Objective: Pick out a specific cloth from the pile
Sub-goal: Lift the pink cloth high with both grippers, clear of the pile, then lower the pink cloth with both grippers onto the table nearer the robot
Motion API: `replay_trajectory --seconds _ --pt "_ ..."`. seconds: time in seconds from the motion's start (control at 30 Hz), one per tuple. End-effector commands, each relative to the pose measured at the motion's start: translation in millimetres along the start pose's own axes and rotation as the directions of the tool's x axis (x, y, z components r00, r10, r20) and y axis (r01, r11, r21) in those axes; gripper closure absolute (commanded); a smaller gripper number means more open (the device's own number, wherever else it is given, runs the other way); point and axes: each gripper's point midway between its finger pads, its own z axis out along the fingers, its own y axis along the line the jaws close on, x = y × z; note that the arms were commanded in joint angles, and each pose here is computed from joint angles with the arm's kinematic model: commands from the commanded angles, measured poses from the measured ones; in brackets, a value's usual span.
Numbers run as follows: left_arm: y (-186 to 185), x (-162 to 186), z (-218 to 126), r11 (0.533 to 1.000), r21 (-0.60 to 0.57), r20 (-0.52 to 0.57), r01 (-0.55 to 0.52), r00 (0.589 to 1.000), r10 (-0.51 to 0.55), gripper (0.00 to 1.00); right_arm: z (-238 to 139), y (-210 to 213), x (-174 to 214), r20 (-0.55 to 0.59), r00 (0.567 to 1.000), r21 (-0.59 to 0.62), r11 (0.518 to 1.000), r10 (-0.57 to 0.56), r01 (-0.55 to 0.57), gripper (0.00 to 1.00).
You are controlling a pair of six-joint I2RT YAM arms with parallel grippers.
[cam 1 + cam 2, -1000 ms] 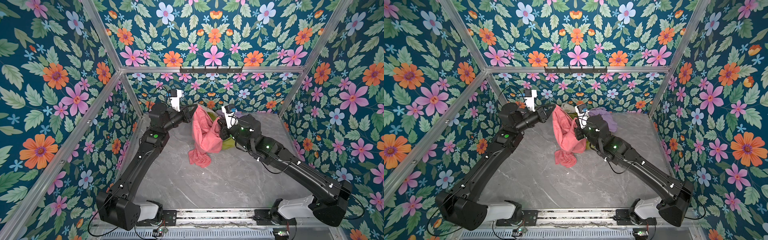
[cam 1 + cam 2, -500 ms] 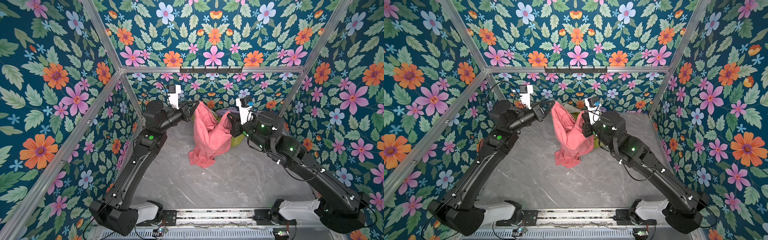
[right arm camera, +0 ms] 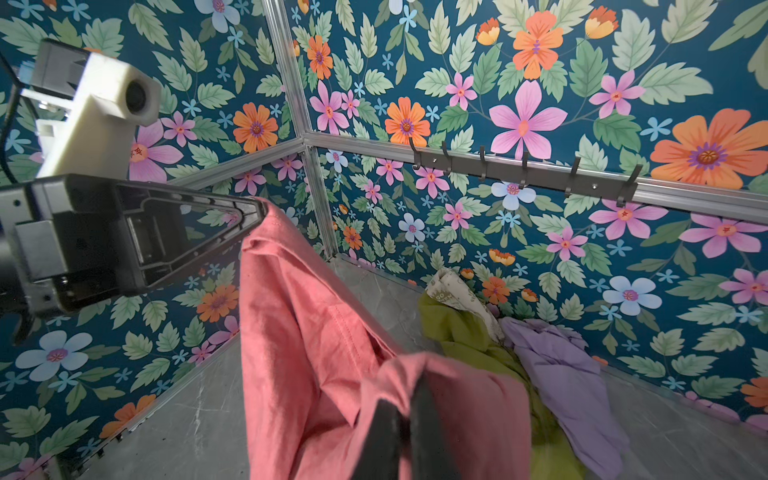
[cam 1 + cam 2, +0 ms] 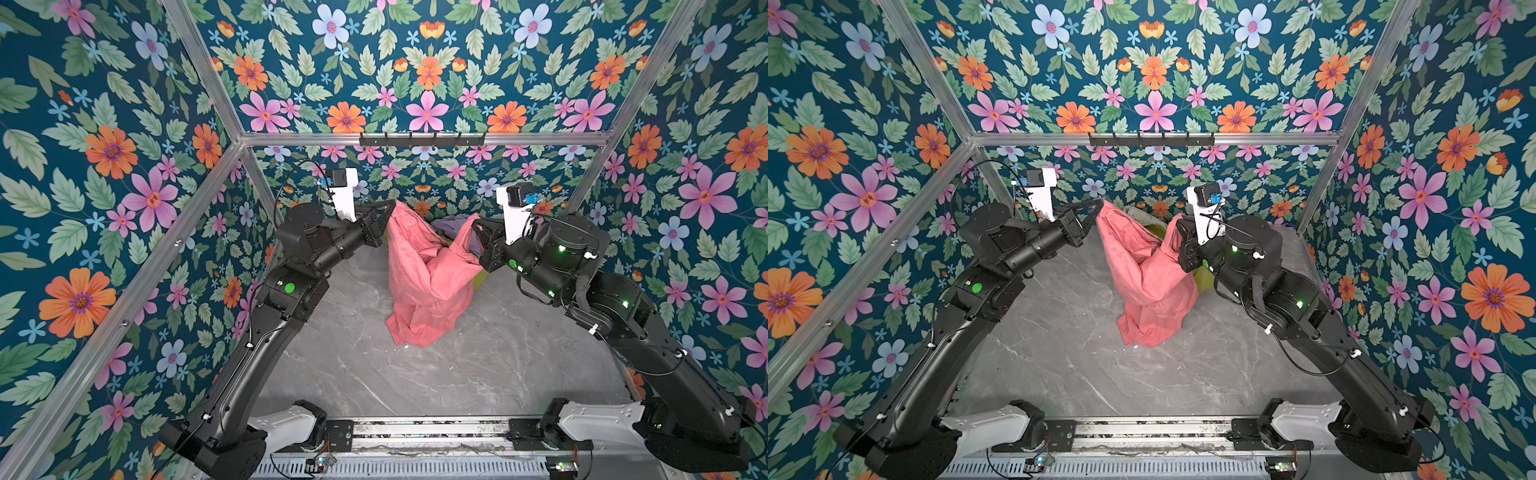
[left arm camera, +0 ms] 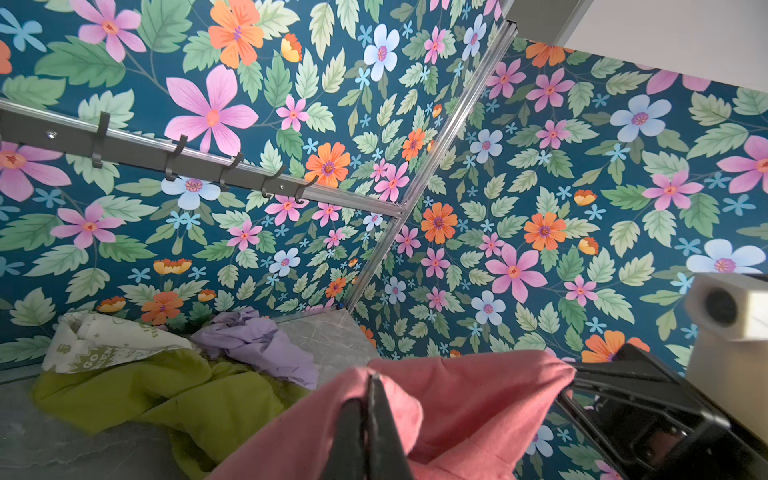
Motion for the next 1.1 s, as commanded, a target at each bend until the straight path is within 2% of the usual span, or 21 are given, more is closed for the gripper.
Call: replay_trajectory --seconds 0.0,0.3,0.67,0.9,1.07 --pt "8.3 -0.7 -1.6 0.993 -0.117 0.011 -0.028 1.000 0.030 1.00 -8.2 -5.0 -6.9 0.010 1.000 0.020 1.000 0.009 -0.009 1.00" --pt "-5.2 -2.9 -14.1 0.969 -0.247 0.021 -0.025 0.999 0.031 1.00 -28.1 -11.1 -15.5 -0.007 1.000 0.032 0.999 0.009 -0.008 1.00" --pt "-17.2 19.4 -29.8 0.962 -0.269 -0.034 0.038 0.998 -0.049 1.00 -45.6 -13.8 -7.4 -0.046 0.999 0.023 0.999 0.023 -0.022 1.00" --pt "-12.4 40.1 -46.1 0.950 -0.303 -0.106 0.078 0.988 -0.116 1.00 -52.6 -8.2 25.2 -0.146 0.986 -0.017 0.997 0.075 -0.078 1.00" --pt "0.7 72.3 -55.5 0.932 -0.351 -0.191 0.089 0.968 -0.165 1.00 -55.7 -4.2 59.4 -0.234 0.964 -0.030 0.990 0.129 -0.140 1.00"
